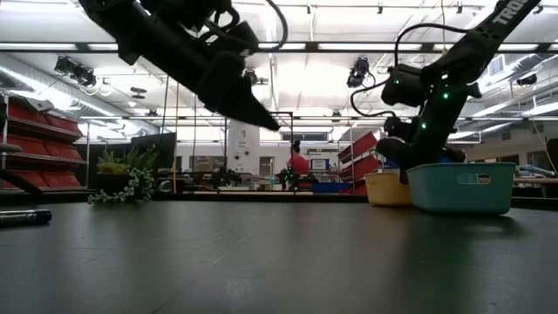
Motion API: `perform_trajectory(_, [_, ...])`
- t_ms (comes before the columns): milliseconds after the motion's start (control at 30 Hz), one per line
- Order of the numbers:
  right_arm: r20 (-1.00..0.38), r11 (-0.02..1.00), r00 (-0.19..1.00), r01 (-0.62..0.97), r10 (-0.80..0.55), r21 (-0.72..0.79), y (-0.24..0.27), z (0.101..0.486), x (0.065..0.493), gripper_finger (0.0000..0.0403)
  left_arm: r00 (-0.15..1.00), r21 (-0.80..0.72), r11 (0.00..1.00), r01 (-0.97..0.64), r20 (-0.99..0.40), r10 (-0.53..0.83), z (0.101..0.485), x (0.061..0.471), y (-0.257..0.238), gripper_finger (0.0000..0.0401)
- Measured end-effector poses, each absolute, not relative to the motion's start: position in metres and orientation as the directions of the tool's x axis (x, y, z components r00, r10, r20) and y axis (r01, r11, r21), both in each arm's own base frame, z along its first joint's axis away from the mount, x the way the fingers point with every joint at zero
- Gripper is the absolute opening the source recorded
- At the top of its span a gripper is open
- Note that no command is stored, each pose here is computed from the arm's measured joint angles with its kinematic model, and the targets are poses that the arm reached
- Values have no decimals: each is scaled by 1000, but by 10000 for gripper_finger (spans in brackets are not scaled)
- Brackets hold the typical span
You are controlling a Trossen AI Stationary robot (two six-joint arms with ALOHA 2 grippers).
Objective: Sort batteries
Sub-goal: Put the top silver black battery into the yellow bin, then put the silver black battery into the yellow bin
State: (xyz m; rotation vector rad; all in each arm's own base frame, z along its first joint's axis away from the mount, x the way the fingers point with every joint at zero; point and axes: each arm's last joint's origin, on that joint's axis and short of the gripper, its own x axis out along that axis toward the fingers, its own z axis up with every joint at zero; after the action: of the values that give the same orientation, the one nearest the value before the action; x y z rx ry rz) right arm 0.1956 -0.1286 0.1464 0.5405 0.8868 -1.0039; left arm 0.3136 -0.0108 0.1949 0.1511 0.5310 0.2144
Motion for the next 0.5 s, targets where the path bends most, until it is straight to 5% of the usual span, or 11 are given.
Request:
perform_trajectory(200, [-764,517,341,856,-548,12,-116,172,199,163,725,92,987,-130,-671,158,199,296,-14,186])
perform_trajectory(500, [-308,518,471,850,-827,-91,-40,204,214,150,440,-165,956,-244,-897,-42,204,268,-38,186])
